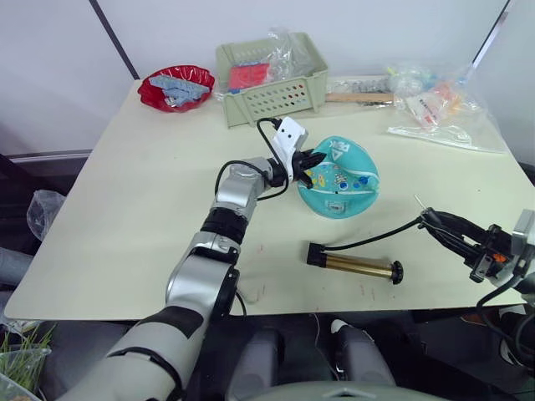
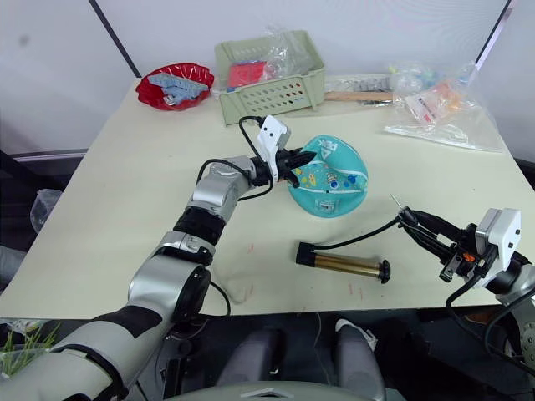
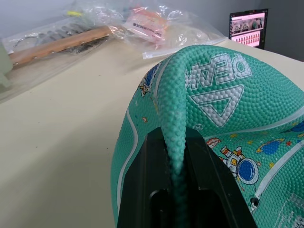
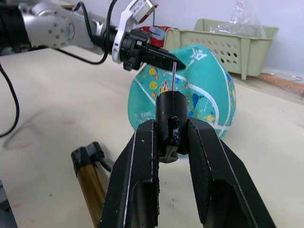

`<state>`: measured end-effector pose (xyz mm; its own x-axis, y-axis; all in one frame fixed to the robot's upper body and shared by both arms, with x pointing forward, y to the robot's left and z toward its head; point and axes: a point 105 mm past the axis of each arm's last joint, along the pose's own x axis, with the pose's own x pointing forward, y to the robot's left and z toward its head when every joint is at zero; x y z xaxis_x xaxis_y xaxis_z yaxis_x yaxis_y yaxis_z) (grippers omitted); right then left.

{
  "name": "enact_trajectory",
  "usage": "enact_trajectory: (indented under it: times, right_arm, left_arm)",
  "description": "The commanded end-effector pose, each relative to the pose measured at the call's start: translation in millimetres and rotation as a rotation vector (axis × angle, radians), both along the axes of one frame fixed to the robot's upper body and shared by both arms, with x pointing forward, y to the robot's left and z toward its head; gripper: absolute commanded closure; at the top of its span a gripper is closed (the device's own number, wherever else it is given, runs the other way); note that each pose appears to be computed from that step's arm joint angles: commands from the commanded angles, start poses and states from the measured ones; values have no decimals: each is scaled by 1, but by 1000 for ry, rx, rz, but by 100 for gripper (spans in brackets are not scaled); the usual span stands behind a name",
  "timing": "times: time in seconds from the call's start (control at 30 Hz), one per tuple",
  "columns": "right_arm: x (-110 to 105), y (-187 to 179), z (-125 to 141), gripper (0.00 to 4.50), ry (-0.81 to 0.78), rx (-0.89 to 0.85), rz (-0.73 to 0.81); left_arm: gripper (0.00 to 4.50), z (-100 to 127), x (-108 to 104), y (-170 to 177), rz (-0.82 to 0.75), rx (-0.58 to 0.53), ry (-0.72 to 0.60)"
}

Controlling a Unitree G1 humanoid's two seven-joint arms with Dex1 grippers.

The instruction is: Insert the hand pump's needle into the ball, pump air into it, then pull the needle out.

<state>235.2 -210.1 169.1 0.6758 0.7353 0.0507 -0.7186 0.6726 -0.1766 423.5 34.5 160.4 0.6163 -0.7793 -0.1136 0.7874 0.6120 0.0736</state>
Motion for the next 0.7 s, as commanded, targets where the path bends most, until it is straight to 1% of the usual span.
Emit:
enact_trajectory:
  times: [0.03,0.13,0.23,0.3,0.4,0.5,0.63,0.67,0.7]
  right_arm:
    - [3,7,10,415,9,-3,11]
    - [10,13,11,415,51,-21,5]
    - [17,18,8,415,100,-73,0]
    - [25,20,4,415,160,-132,-28]
    - [32,26,9,415,182,-163,-35]
    - [38,31,17,415,204,-213,-25]
    - [42,33,23,415,256,-220,-19]
    - [44,34,24,415,269,-237,-15]
    - [50,31,22,415,306,-287,-49]
  left_arm:
    - [449,17,-4,-3,12,-37,-49]
    - [449,16,-9,-8,35,-42,-51]
    - [449,15,-14,-10,66,-48,-48]
    - [449,13,-16,-10,94,-56,-39]
    - [449,12,-18,-12,115,-64,-40]
    - [449,9,-22,-16,146,-49,-45]
    - [449,8,-26,-21,161,-51,-44]
    - [449,8,-26,-21,175,-48,-50]
    - [449,6,-27,-22,190,-36,-60]
